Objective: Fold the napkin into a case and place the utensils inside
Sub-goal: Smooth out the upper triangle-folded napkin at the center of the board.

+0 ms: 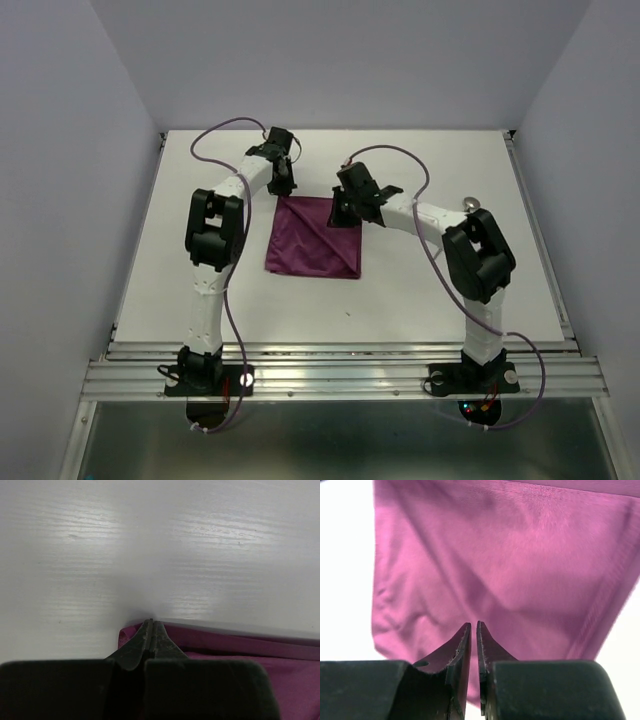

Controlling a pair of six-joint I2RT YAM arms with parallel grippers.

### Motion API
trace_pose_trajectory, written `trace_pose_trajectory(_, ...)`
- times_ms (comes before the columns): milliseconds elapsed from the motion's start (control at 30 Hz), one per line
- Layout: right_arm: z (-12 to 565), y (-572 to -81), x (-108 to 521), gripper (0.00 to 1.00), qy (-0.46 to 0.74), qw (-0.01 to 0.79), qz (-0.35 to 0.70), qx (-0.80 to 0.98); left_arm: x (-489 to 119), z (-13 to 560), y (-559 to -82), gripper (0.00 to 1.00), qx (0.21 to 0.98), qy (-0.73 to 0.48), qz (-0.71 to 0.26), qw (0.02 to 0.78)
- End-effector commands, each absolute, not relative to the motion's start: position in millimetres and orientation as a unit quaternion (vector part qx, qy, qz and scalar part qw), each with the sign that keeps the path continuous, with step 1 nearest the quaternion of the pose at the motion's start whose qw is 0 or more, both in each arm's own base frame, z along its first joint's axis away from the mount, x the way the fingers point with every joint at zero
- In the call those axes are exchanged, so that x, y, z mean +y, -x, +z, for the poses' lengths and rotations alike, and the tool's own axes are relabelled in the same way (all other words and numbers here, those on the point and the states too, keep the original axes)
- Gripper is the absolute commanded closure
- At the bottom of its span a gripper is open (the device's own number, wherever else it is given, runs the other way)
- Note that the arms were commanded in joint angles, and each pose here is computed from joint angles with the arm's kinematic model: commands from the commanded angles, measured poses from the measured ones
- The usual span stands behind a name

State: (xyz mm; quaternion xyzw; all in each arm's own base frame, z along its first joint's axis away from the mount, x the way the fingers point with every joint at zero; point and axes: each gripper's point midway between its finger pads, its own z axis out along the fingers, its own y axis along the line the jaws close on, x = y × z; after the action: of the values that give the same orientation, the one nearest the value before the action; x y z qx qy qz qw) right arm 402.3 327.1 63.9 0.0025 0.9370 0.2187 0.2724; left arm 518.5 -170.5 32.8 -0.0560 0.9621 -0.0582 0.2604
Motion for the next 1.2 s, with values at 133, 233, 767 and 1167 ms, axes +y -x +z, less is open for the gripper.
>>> trace_pose_trajectory(133,97,-358,305,0.85,-0.003,0.285,0.234,0.93,-163,129,-503,1.0,0.936,0.068,-0.073,0.338)
trace_pose_trajectory(233,85,-344,296,0.85,-0.011,0.269,0.228,0.936,-168,131,-489,1.0,0.937,0.067,-0.083,0.334)
trace_pose_trajectory(767,40,-320,283,0.85,-0.02,0.229,0.202,0.952,-172,68,-474,1.0,0.955,0.053,-0.053,0.287)
trace_pose_trajectory(1167,76,-319,279,0.85,-0.015,0.258,0.214,0.942,-177,86,-491,1.0,0.949,0.055,-0.057,0.304)
